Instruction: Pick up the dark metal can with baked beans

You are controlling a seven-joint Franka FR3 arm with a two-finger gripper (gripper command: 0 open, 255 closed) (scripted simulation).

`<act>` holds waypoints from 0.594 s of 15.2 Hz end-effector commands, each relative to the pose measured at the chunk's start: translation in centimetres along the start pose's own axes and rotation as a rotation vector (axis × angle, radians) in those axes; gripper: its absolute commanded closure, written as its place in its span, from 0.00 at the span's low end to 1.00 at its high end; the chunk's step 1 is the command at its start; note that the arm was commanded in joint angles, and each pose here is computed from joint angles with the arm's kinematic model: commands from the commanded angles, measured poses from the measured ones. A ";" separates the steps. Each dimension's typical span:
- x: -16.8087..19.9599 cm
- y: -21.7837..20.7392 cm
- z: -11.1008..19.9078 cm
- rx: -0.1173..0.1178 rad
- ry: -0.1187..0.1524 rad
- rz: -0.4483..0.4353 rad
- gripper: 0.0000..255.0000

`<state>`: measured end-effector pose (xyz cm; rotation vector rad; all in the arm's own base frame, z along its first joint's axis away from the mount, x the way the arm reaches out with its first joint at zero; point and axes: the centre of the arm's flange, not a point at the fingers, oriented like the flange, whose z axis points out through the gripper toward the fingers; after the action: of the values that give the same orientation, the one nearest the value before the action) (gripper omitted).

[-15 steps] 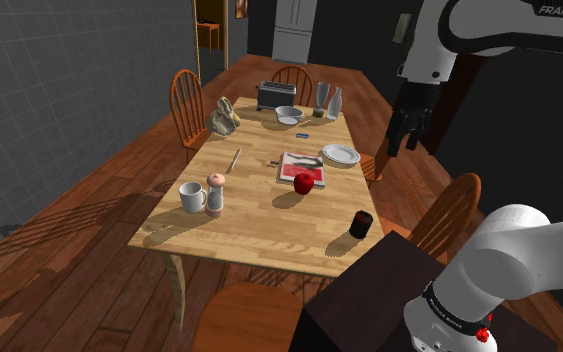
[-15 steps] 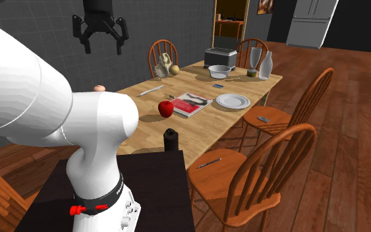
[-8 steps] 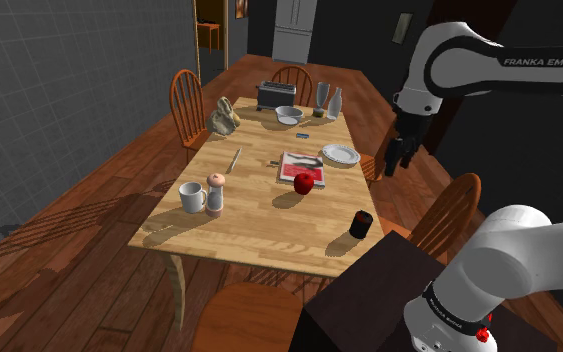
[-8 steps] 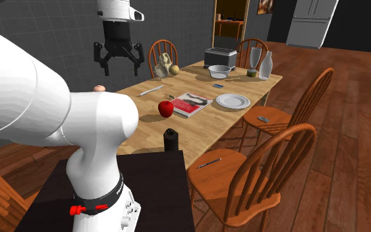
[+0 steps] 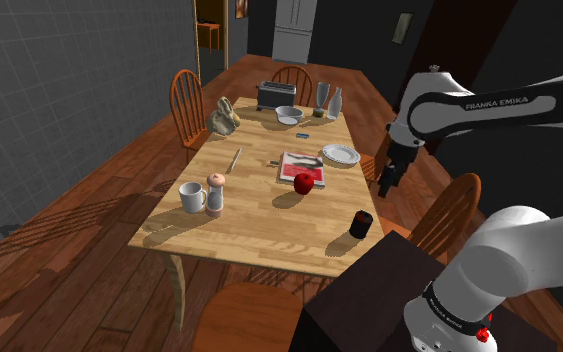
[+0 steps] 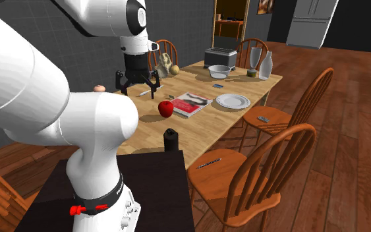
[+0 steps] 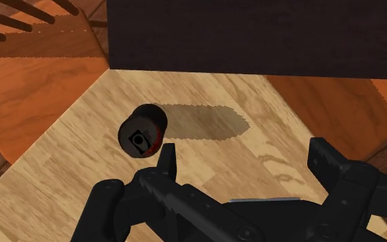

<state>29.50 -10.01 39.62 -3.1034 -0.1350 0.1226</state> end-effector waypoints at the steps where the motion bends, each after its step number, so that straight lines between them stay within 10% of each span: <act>1: 0.2 1.4 2.2 -0.006 0.012 -0.019 0.00; 9: 2.0 6.6 11.0 -0.024 0.045 -0.090 0.00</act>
<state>31.03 -15.21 29.36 -3.1102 -0.2591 0.0607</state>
